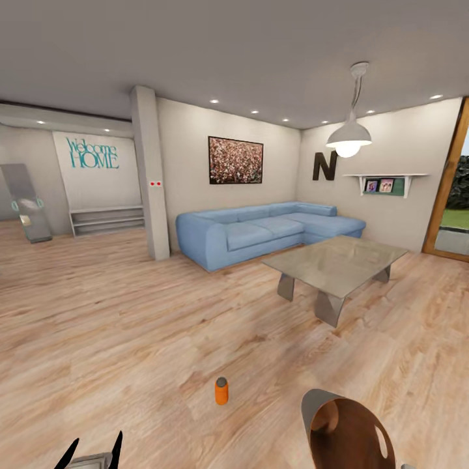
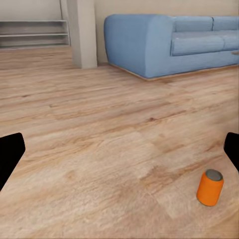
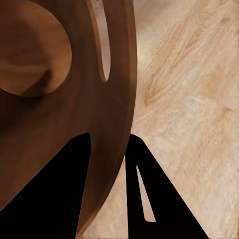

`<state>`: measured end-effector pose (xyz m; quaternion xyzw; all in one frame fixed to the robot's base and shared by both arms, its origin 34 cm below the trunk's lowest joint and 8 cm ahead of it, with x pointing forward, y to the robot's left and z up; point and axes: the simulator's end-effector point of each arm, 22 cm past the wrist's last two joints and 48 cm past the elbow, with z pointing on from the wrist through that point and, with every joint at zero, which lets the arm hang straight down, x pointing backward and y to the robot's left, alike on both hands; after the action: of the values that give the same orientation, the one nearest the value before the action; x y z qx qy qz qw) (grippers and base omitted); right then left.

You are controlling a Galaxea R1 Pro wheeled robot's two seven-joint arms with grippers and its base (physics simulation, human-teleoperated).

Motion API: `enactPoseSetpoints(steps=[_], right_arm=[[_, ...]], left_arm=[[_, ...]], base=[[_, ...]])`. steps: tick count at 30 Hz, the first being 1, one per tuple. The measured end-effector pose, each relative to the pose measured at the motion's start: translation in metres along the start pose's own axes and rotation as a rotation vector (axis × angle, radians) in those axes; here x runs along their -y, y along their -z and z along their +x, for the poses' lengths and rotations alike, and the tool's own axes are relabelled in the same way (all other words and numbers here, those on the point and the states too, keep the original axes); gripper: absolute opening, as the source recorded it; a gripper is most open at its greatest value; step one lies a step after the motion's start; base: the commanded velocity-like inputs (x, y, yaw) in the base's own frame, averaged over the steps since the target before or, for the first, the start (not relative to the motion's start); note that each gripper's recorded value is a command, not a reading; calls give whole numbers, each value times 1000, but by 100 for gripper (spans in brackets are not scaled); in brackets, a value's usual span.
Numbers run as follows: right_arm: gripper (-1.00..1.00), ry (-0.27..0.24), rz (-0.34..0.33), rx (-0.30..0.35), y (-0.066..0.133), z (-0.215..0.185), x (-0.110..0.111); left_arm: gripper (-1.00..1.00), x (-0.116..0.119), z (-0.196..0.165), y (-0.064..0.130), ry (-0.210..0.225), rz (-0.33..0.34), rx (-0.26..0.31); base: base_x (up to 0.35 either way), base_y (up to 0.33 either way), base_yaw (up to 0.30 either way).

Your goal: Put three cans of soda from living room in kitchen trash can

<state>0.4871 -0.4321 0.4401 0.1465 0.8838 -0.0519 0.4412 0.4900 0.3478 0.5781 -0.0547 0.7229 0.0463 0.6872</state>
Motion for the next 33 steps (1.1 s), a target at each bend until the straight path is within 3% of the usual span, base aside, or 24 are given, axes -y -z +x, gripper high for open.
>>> enactPoseSetpoints(steps=[6,14,20,23,24,27,28,29,31,33], right_arm=[[-100,0,1,1,0,0,1],[-100,-1,1,-1,0,0,1],[-100,-2,2,-18,0,5,3],[-100,5,-6,-21,-1,4,0],[-100,11,-11,-22,-2,4,-3],[-100,51,-42,-47,-4,8,-19],[-100,49,-40,-91,-4,16,-18],[-100,54,-40,-140,-3,28,-19],[-100,39,-43,-325,4,60,-21],[-100,24,-45,-442,12,89,-23]], left_arm=[[100,0,0,0,0,0,0],[100,0,0,0,0,1,0],[100,2,7,0,3,5,-26],[100,3,14,0,8,8,-65],[100,4,19,0,8,10,-86],[100,9,54,1,-2,28,-262],[100,10,70,0,0,31,-354],[100,12,77,-3,4,32,-400],[100,17,97,-12,29,34,-562],[100,20,103,-16,41,35,-623]], base=[[247,0,-3],[37,0,0],[97,0,0],[228,0,0],[274,0,0],[298,0,0],[309,0,0],[313,0,0],[316,0,0],[314,0,0]])
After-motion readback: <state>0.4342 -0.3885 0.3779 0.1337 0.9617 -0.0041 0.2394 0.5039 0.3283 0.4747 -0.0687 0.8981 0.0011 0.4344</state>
